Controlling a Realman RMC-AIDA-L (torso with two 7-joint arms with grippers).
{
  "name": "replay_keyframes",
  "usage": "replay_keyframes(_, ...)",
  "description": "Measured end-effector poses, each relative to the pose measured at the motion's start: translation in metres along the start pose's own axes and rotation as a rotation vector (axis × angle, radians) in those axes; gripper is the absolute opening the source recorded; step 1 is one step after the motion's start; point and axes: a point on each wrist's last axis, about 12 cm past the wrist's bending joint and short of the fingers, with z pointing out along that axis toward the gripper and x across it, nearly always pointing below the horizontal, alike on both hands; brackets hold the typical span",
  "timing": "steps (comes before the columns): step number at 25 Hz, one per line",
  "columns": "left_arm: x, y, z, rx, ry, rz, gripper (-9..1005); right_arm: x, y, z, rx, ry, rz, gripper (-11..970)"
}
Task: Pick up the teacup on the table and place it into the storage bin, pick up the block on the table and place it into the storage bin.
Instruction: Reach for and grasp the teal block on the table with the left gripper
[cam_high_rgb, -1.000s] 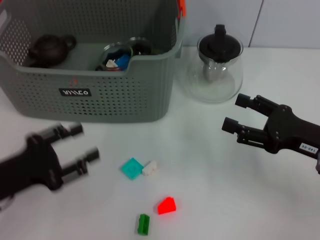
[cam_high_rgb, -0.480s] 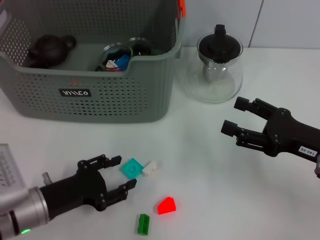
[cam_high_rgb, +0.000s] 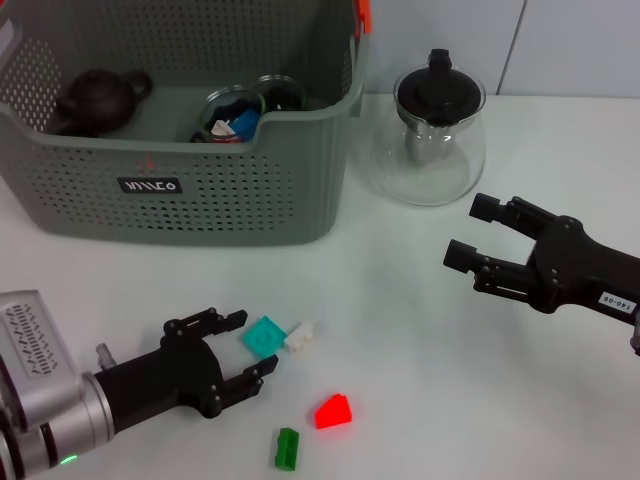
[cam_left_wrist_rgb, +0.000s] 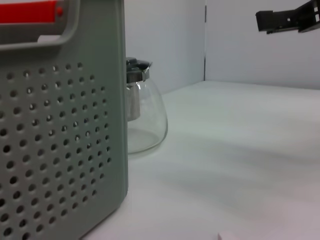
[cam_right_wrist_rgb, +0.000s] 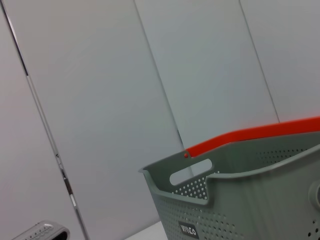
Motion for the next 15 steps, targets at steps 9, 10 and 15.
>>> replay_keyframes(9, 0.0005, -0.0006, 0.0065, -0.002, 0.014, -0.004, 662, 0.0, -0.0001, 0.0001, 0.001, 0.0, 0.0, 945)
replay_keyframes(10, 0.0006, -0.0003, 0.0073, -0.005, 0.016, -0.005, 662, 0.0, -0.0001, 0.0001, 0.001, 0.0, 0.0, 945)
replay_keyframes(15, 0.0009, 0.001, 0.0105, -0.017, 0.026, -0.009, 661, 0.0002, -0.0003, -0.0009, 0.004, 0.002, 0.0, 945)
